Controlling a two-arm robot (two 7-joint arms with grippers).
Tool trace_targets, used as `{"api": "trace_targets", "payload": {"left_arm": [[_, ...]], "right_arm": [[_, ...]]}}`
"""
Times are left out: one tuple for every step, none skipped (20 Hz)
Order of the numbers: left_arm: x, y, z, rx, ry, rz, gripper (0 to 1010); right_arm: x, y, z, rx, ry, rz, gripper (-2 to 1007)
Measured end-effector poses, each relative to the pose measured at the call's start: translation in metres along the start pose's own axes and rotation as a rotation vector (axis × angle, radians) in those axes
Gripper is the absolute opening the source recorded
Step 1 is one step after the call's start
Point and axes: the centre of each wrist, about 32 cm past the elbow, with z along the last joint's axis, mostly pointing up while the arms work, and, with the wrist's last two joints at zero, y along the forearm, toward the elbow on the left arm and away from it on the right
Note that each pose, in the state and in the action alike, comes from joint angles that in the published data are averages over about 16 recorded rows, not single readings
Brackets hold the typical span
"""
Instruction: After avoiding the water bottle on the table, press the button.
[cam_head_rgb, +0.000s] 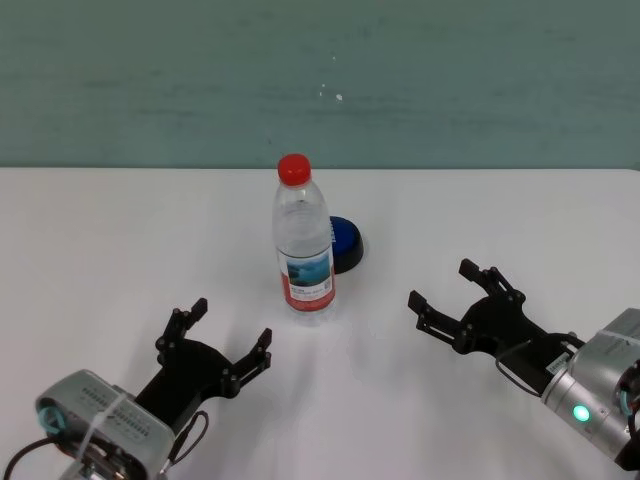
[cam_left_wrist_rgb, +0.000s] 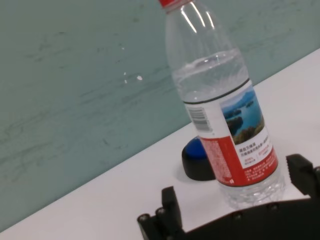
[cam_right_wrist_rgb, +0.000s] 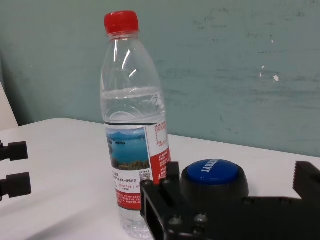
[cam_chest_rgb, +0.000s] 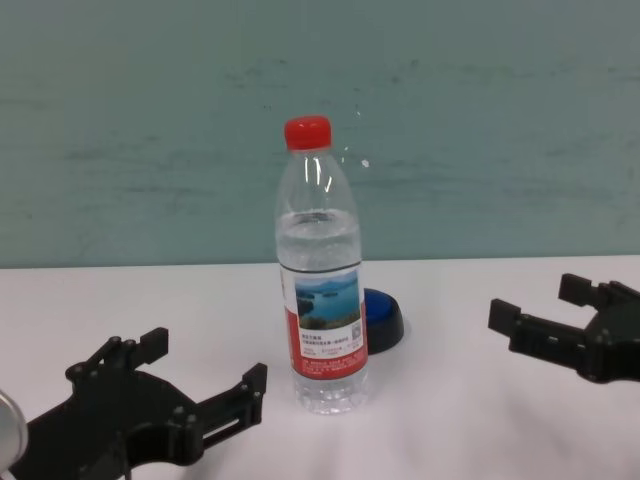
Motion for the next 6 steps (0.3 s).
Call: {"api": "trace_targets", "payload": {"left_arm": [[0.0000, 0.0000, 0.0000, 0.000, 0.000, 0.000, 1000], [0.0000, 0.0000, 0.0000, 0.000, 0.000, 0.000, 1000], [0.0000, 0.0000, 0.0000, 0.000, 0.000, 0.000, 1000], [0.0000, 0.0000, 0.0000, 0.000, 0.000, 0.000, 1000], [0.0000, 0.0000, 0.0000, 0.000, 0.000, 0.000, 1000], [0.0000, 0.0000, 0.0000, 0.000, 0.000, 0.000, 1000]], "right_arm": [[0.0000, 0.0000, 0.0000, 0.000, 0.000, 0.000, 1004], [0.0000, 0.0000, 0.0000, 0.000, 0.000, 0.000, 1004], [0.0000, 0.0000, 0.0000, 0.000, 0.000, 0.000, 1004], [0.0000, 0.0000, 0.0000, 0.000, 0.000, 0.000, 1004], [0.0000, 0.0000, 0.0000, 0.000, 0.000, 0.000, 1004], [0.0000, 0.0000, 0.0000, 0.000, 0.000, 0.000, 1004]]}}
